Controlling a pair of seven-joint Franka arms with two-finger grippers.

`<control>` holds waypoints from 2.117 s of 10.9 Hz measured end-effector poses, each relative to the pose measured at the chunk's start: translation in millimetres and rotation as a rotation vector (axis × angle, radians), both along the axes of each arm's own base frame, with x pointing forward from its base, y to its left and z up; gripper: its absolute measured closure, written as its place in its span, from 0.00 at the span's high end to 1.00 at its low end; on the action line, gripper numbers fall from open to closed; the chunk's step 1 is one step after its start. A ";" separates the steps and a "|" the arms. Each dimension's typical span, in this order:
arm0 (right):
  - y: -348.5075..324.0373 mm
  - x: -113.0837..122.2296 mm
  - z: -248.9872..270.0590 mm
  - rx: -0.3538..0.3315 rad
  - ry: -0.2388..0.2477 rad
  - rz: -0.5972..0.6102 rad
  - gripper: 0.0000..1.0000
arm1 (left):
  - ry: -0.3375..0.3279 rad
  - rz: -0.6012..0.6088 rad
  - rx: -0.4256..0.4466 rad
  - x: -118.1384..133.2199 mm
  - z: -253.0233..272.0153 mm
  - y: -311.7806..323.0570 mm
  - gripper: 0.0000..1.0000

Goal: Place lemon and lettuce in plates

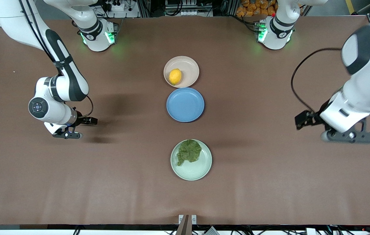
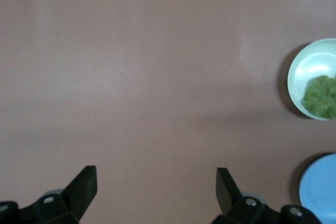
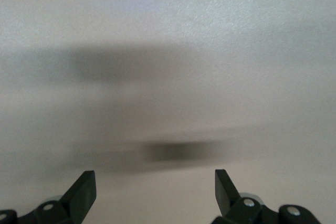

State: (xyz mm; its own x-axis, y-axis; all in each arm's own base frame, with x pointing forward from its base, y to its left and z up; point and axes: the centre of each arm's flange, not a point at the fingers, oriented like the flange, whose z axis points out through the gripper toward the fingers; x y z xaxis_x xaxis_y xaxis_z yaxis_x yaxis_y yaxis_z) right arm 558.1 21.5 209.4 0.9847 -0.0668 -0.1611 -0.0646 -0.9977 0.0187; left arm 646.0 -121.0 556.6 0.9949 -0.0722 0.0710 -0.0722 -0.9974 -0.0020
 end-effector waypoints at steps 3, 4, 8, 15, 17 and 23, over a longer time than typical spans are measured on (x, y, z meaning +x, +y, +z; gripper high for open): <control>6.4 -12.6 7.6 0.004 0.001 0.020 1.00 | 0.043 0.013 -0.004 -28.4 39.3 22.5 1.00; 8.7 -19.4 13.5 0.005 -0.002 0.026 1.00 | 0.050 0.014 -0.006 -35.8 48.5 25.8 1.00; -35.2 -31.9 35.3 0.030 -0.019 0.138 1.00 | 0.057 0.016 -0.016 -61.5 72.3 34.0 1.00; -46.6 -45.7 71.2 0.042 0.051 0.138 1.00 | 0.075 0.064 -0.025 -79.9 71.9 66.7 1.00; -44.5 -51.1 88.1 0.042 0.069 0.135 1.00 | 0.075 0.067 -0.026 -79.7 71.9 68.6 1.00; -44.5 -47.4 138.5 0.033 0.016 0.131 1.00 | 0.075 0.060 -0.024 -79.6 71.6 67.8 1.00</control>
State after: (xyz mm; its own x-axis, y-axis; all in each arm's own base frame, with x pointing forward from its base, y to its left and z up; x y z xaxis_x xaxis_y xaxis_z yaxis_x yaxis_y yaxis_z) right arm 510.7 -23.0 347.9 0.9820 0.0676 -0.1765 0.0661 -0.9977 -0.0142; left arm 566.4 -53.2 628.2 0.9999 -0.0115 -0.0027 -0.0115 -0.9996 0.0253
